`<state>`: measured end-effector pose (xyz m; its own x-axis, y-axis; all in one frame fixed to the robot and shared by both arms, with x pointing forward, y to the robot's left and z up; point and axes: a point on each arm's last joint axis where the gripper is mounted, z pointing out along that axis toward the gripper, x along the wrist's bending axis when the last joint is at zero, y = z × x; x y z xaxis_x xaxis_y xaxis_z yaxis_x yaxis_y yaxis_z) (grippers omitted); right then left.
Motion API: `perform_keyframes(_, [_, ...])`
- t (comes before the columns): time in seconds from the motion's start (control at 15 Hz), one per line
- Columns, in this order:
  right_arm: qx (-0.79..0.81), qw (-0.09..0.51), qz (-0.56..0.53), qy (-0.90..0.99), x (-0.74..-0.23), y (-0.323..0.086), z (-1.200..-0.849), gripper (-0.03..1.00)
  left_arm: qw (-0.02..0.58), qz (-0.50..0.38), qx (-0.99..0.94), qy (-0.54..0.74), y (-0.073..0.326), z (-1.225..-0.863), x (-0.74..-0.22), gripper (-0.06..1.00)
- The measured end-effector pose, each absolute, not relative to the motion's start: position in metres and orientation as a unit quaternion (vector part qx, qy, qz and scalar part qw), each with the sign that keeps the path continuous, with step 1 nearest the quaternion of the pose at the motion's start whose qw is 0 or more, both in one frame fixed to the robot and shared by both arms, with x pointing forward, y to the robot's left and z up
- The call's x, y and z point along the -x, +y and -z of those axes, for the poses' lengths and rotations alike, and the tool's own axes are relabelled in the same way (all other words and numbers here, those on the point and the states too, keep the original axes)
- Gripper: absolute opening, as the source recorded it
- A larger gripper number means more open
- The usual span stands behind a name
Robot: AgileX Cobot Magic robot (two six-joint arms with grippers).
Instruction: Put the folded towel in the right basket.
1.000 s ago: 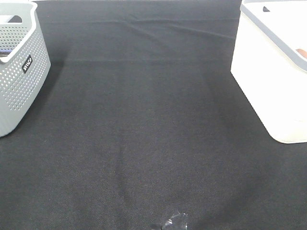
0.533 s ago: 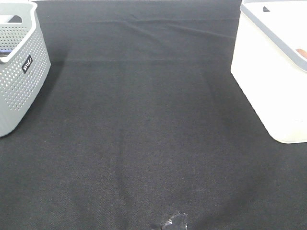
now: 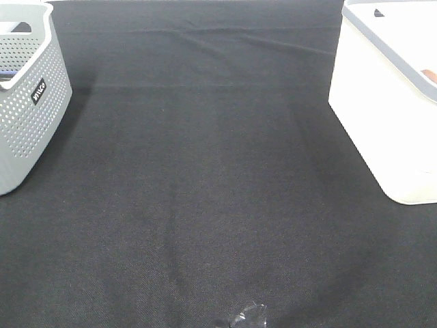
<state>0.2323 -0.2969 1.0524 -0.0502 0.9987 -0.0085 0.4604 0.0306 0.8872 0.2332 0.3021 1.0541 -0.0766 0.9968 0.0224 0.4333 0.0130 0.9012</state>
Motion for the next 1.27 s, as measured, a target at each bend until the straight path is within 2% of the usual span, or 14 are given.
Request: perform_keyframes(1.27, [-0.587, 0.360, -0.374, 0.621, -0.2323, -0.2969, -1.0524, 0.97, 0.355, -0.397, -0.580, 0.617, 0.3021, -1.0541, -0.2332, 0.99])
